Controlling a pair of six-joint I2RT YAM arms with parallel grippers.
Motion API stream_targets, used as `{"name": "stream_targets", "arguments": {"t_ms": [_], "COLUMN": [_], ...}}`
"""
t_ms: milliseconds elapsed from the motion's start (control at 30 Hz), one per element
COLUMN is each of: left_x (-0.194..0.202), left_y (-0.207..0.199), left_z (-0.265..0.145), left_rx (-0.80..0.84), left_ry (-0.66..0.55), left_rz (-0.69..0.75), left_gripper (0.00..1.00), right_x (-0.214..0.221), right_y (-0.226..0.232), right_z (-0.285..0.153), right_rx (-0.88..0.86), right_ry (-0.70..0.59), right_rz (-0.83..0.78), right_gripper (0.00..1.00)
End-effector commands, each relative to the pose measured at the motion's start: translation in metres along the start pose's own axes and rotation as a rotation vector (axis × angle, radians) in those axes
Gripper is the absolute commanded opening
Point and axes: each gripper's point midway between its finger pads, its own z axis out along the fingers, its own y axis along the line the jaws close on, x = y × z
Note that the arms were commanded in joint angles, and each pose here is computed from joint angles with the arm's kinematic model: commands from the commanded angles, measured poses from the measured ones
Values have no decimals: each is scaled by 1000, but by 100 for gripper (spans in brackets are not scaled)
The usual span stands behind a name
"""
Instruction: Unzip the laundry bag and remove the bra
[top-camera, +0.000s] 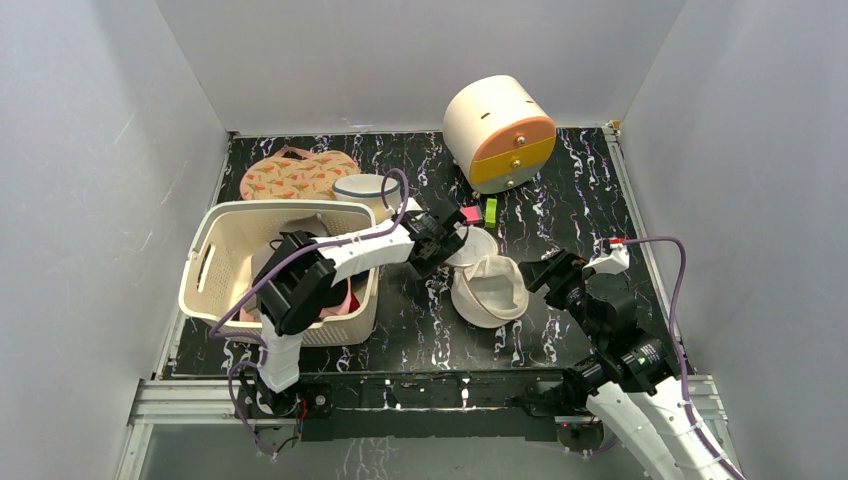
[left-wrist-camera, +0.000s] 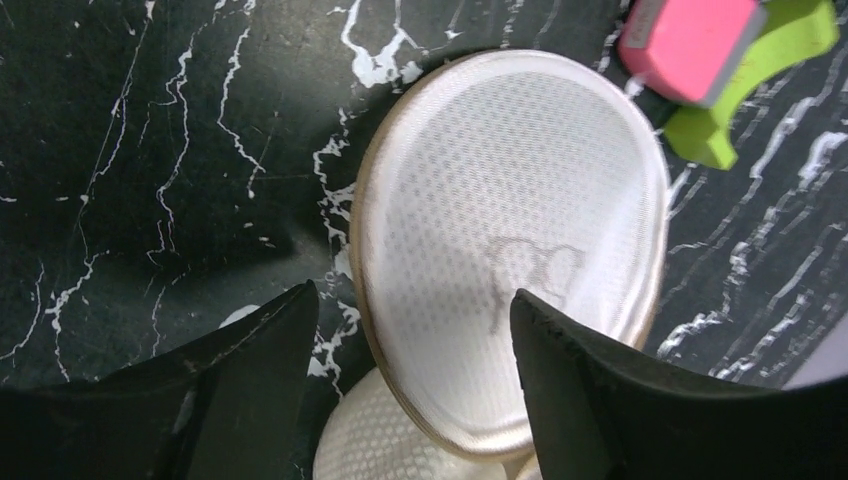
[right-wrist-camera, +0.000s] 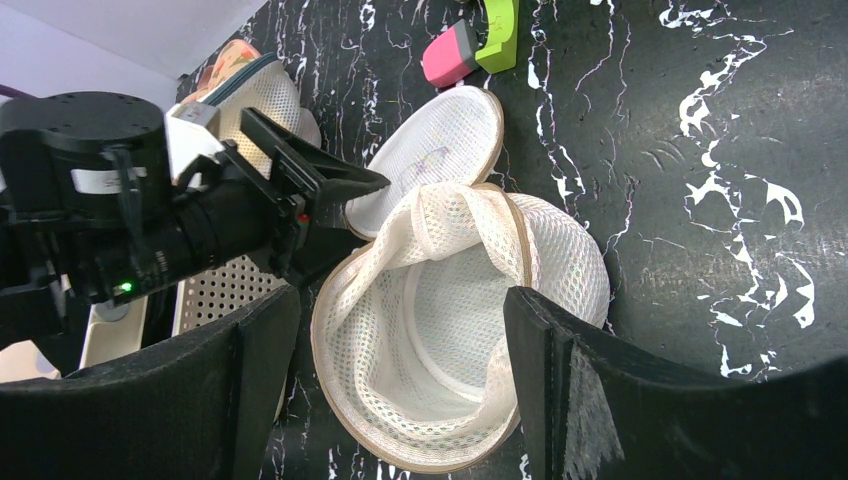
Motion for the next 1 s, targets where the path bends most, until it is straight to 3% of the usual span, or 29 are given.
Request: {"name": "stream_targets", "arguments": {"t_ms": [0,133,333,500,733,967], "left_x": [-2,-7,-26,-42,-44,-32], "left_y": [9,5,-23,-44,-72,-76], "left_z": [10,13,-8,-35,-94,-135], "left_rx": [-54,-4,151,333,797,1059], "left_ry": [25,32,-22,-103,-257,-428], "left_rz": [-38,-41,59,206,443,775], "left_gripper": [62,33,0,0,0,0], "right_x": [-11,-14,-20,-34,-55,-70], "right_y": [12,14,18,24,35,39], "right_z": [-3,-4,-9,-19,-34,-43], "right_rx": [-45,-49,-57,-53,-68,-57], "right_ry": [-38,-43,-52,-80,-123,-156], "right_rz": [4,5,3,-19,-38,-59], "right_gripper": [73,73,73,73,73,73]}}
